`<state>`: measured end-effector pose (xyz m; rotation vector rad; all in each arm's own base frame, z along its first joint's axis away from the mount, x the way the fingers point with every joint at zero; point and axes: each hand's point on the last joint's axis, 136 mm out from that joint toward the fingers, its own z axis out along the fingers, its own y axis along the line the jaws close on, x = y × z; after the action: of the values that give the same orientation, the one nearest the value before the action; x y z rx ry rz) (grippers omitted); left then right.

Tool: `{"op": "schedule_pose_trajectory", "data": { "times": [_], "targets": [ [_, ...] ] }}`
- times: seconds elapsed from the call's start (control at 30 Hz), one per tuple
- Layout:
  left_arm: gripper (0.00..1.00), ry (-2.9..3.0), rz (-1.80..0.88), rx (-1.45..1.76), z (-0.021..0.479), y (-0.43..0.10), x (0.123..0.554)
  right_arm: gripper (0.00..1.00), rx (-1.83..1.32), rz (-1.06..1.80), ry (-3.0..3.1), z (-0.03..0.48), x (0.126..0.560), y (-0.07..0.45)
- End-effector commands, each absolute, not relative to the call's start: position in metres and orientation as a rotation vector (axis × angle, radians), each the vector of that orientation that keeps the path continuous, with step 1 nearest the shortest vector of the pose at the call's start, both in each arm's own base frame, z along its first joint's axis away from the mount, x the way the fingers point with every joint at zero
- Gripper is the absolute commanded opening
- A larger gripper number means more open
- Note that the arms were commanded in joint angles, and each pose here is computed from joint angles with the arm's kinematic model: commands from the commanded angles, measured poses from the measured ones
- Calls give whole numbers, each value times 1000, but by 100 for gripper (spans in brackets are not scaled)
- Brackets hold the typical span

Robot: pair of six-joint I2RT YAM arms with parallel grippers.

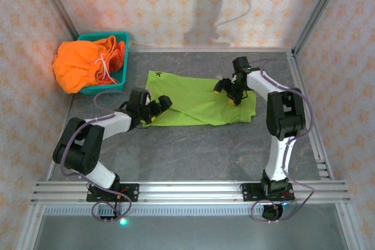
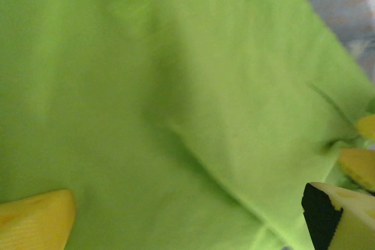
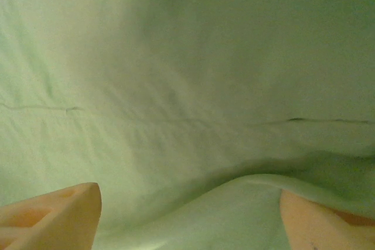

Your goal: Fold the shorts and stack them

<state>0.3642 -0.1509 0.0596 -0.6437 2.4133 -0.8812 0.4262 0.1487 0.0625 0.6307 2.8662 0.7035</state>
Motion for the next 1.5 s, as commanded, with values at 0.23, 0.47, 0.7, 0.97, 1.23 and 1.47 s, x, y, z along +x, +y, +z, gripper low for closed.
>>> {"op": "schedule_pose_trajectory", "data": {
  "times": [0.23, 0.47, 0.7, 0.97, 1.23, 1.47],
  "targets": [
    [100, 2482, -715, -687, 17, -122, 311, 78, 760, 606, 2840, 49, 457, 99],
    [100, 2494, -630, -667, 20, -108, 295, 80, 754, 594, 2839, 50, 460, 90],
    [100, 2467, -681, -620, 40, -116, 306, 82, 651, 778, 2683, 117, 463, 106],
    [100, 2434, -697, -546, 70, -121, 315, 99, 520, 415, 2585, 166, 430, 57],
    [100, 2428, -700, -519, 78, -122, 316, 99, 413, 84, 2866, 104, 398, 17],
    [100, 2434, -694, -516, 75, -121, 314, 95, 414, 97, 3001, 64, 384, 21]
  ]
}}
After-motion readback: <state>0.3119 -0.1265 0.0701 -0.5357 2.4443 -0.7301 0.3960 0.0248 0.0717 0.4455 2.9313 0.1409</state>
